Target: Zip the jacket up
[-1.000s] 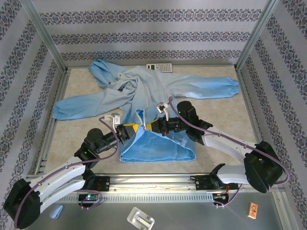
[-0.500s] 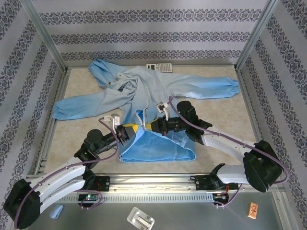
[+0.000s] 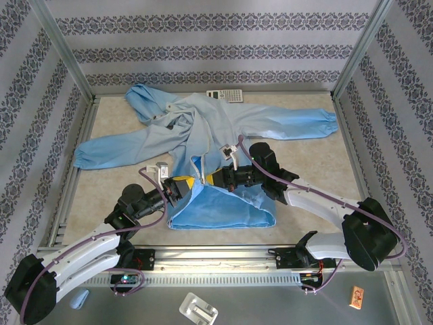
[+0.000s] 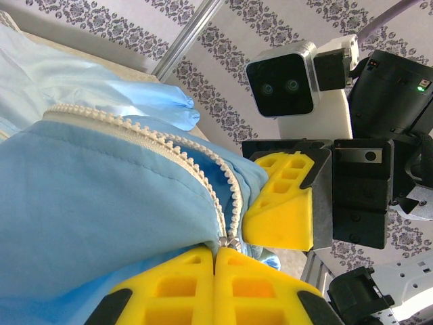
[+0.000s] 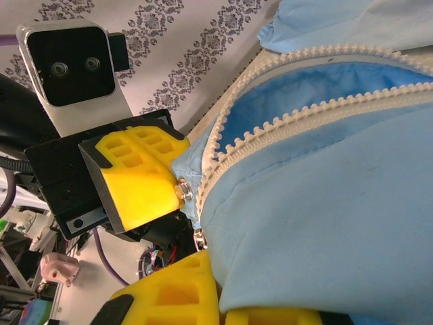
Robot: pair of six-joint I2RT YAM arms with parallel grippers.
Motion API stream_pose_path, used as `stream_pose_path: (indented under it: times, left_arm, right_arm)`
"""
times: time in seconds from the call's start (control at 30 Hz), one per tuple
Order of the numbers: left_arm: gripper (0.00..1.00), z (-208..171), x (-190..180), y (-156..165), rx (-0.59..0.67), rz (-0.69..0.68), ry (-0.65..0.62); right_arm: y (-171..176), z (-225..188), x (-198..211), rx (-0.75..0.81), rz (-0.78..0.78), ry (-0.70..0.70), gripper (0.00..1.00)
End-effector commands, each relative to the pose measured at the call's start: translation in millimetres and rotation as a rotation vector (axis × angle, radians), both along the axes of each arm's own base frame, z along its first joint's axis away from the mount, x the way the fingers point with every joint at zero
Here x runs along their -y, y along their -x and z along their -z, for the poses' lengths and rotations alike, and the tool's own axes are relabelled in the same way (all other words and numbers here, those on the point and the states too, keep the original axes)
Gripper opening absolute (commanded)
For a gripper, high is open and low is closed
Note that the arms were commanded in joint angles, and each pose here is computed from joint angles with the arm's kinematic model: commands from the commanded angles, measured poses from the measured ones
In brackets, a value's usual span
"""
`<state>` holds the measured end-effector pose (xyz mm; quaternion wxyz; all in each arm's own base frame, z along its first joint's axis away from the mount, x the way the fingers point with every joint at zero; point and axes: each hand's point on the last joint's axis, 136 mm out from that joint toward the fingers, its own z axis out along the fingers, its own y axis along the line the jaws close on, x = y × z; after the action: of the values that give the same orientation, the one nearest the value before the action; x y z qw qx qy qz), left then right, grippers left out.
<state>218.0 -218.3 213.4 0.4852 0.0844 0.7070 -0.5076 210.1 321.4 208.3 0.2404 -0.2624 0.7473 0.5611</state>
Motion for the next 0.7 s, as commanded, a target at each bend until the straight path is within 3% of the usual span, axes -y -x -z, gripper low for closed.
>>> stream_pose_path:
  times: [0.0, 0.67]
  left_arm:
    - [0.00, -14.3, -3.6, -1.8, 0.057, -0.017, 0.029]
    - [0.00, -5.6, -3.4, 1.9, 0.038, -0.003, 0.034]
  right_arm:
    - [2.3, -18.7, -6.8, 0.047, -0.046, -0.057, 0.00]
    - [-3.8, -22.1, -5.6, 0.030, -0.022, -0.085, 0.00]
